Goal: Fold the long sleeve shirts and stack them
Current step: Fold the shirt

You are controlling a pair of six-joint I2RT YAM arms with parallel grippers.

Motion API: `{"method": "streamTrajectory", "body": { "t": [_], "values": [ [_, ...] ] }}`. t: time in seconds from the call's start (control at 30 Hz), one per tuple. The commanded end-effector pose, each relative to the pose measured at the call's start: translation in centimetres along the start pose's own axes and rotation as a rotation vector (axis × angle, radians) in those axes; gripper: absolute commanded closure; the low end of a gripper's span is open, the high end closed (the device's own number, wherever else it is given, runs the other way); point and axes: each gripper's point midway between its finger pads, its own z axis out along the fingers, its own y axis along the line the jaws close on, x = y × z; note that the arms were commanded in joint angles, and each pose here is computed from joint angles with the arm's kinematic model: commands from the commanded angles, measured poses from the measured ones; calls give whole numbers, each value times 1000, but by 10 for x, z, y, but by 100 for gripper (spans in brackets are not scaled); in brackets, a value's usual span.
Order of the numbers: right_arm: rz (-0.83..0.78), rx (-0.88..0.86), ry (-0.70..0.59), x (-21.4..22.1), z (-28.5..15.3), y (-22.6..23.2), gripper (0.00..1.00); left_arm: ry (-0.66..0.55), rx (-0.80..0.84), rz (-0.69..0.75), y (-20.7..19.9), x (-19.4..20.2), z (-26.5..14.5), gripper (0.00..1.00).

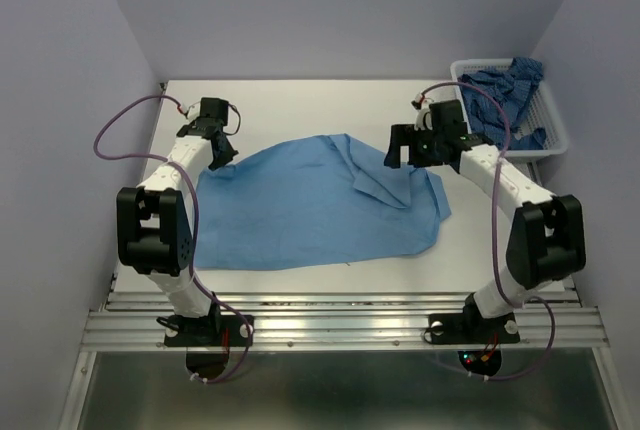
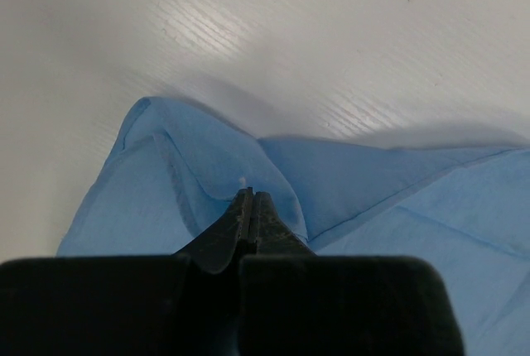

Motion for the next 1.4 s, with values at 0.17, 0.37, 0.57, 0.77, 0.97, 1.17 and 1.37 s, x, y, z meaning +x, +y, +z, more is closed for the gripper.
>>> {"method": "streamTrajectory", "body": {
  "t": [0.17, 0.37, 0.57, 0.77, 0.97, 1.17, 1.37],
  "values": [
    [249, 182, 55, 12, 48, -32, 0, -14, -25, -18, 2, -2, 6, 100],
    [251, 72, 90, 21, 72, -20, 50, -25, -34, -17, 1, -9, 7, 100],
    [184, 32, 15, -15, 68, -11, 99, -51, -39, -12, -4, -24, 6, 100],
    [-16, 156, -180, -114, 37, -20, 99, -110, -60, 10, -14, -62, -4, 100],
    [-113, 219, -278, -165, -11, -14, 99, -141, -102, 12, -12, -81, -12, 100],
    [-38, 298, -258, -125, -69, -17, 99, -120, -164, -56, 20, -49, -26, 100],
    [71, 343, -213, -57, -124, -18, 99, -69, -151, -128, 45, 2, -33, 100]
  ]
}}
